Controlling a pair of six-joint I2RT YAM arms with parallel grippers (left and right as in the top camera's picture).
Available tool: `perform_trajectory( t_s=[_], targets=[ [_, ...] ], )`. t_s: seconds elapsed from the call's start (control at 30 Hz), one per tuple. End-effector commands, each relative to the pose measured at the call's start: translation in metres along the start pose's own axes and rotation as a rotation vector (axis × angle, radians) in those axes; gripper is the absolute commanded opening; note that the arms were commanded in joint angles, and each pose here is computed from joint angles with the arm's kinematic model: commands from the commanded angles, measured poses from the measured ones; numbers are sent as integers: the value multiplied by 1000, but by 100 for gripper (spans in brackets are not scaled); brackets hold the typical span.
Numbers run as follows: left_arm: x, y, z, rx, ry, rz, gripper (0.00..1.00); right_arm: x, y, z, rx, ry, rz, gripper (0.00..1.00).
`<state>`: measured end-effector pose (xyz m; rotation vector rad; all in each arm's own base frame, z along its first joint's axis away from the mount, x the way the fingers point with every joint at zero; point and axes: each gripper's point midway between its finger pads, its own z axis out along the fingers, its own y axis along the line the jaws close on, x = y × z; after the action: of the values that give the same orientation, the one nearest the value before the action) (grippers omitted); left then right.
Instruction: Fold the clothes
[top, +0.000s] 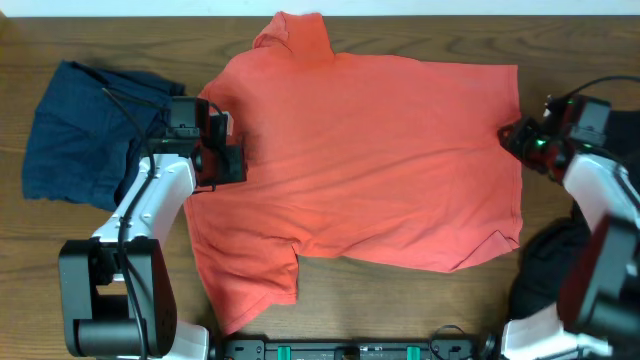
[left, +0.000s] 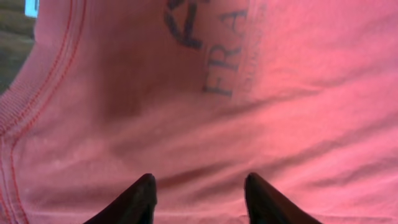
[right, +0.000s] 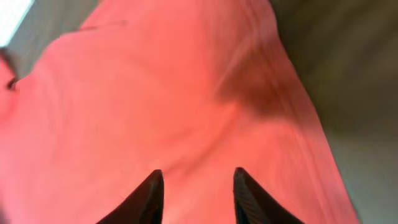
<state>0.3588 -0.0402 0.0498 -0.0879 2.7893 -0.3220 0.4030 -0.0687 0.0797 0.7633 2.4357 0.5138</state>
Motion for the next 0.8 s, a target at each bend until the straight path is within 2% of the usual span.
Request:
perform_trajectory(
  t_s=[0.0, 0.07, 0.1, 0.27, 0.37, 0.4, 0.5, 0.57, 0.67, 0.73, 0.77],
  targets=[
    [3, -1, 0, 6, 7, 10, 44, -4, -4, -44, 49, -29, 37, 24],
    [4, -1, 0, 6, 12, 9, 39, 19, -30, -58, 180, 34, 131, 14],
    [4, -2, 0, 12, 14, 10, 38, 32, -40, -63, 236, 72, 163, 13],
    [9, -2, 0, 14, 33, 5, 38, 97, -63, -67, 353, 304, 205, 17],
    [11, -2, 0, 13, 39, 4, 38, 123, -75, -62, 378, 367, 218, 20],
    [11, -2, 0, 13, 43, 3, 38, 130, -78, -60, 379, 379, 222, 26],
    [13, -2, 0, 12, 48, 2, 38, 152, -88, -59, 404, 430, 237, 60],
    [13, -1, 0, 12, 50, 1, 38, 163, -92, -58, 414, 450, 243, 66],
    [13, -1, 0, 12, 50, 1, 38, 170, -95, -54, 405, 456, 247, 66],
    [13, -1, 0, 12, 50, 1, 38, 173, -93, -51, 385, 456, 251, 59],
    [13, -1, 0, 12, 50, 2, 38, 174, -92, -51, 377, 460, 254, 51]
  ],
)
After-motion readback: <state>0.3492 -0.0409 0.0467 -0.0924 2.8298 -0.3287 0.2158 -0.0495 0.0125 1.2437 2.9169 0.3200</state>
